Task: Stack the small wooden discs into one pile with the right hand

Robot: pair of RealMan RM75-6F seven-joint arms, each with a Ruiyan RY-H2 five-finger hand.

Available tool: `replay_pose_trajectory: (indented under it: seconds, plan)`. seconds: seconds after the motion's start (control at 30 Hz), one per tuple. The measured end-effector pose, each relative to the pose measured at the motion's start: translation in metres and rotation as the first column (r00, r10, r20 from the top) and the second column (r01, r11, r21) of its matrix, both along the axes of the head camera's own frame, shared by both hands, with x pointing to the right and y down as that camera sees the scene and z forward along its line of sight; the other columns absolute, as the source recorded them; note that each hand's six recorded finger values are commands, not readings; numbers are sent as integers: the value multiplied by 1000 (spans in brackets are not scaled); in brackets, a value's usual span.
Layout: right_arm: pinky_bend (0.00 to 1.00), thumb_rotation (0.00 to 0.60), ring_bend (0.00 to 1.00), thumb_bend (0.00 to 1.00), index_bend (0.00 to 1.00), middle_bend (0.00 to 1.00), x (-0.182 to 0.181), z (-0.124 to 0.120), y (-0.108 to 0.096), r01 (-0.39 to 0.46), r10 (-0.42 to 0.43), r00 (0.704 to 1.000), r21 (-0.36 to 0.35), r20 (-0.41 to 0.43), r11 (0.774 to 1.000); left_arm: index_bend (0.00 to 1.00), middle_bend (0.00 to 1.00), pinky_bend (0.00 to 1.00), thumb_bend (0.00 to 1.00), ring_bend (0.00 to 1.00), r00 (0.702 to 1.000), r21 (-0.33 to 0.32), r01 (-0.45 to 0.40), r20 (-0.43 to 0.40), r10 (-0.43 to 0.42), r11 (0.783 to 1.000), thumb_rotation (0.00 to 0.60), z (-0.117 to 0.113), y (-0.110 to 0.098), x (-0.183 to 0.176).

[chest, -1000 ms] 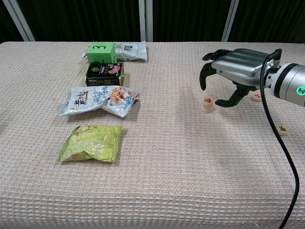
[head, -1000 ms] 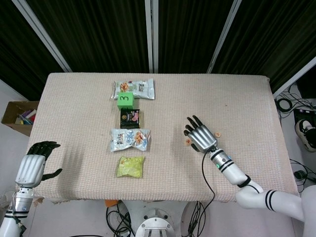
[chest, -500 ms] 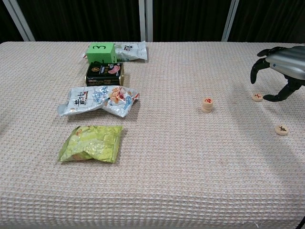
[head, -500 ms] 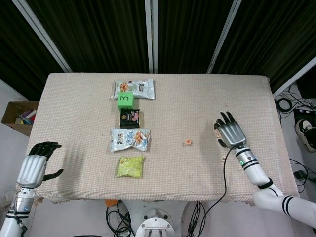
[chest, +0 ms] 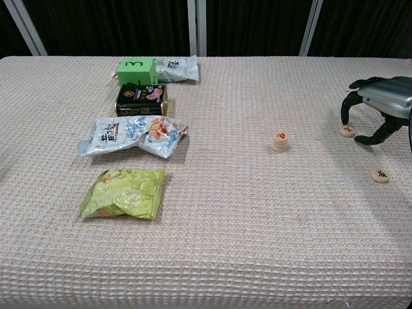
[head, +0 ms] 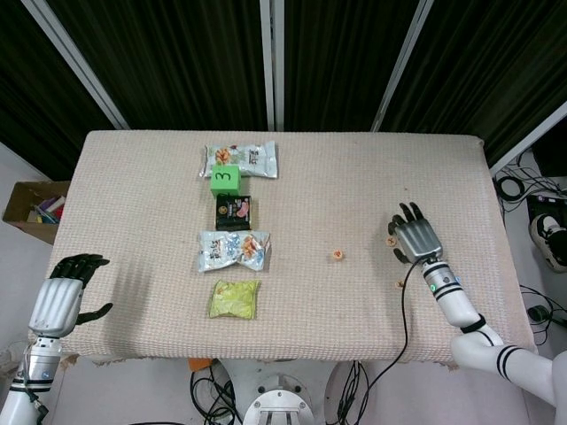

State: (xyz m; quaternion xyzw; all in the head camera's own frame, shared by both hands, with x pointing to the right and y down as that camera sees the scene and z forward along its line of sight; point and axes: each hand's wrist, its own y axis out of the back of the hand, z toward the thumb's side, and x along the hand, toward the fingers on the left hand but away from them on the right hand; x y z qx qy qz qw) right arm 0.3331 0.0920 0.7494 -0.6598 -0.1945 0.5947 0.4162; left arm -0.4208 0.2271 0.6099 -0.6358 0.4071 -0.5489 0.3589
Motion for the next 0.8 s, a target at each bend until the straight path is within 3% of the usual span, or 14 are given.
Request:
replay_pose_trajectory:
  seconds: [0.27, 0.47, 0.8]
  plan:
    - [0, 600, 0, 278, 434, 274, -5, 5, -4, 4, -4, 1000, -5, 5, 1000, 258, 226, 186, 86, 170, 1000, -6, 5, 2, -5, 1000, 600, 1, 1, -1]
    - [0, 600, 0, 339, 557, 315, -8, 6, -5, 15, -15, 1000, 0, 13, 1000, 258, 226, 185, 86, 170, 1000, -5, 11, 4, -11, 1000, 600, 0, 2, -3]
    - [0, 600, 0, 343, 571, 300, -40, -24, -4, 59, -64, 989, 37, 135, 998, 258, 226, 185, 86, 170, 1000, -4, 10, 2, -10, 1000, 600, 0, 4, -2]
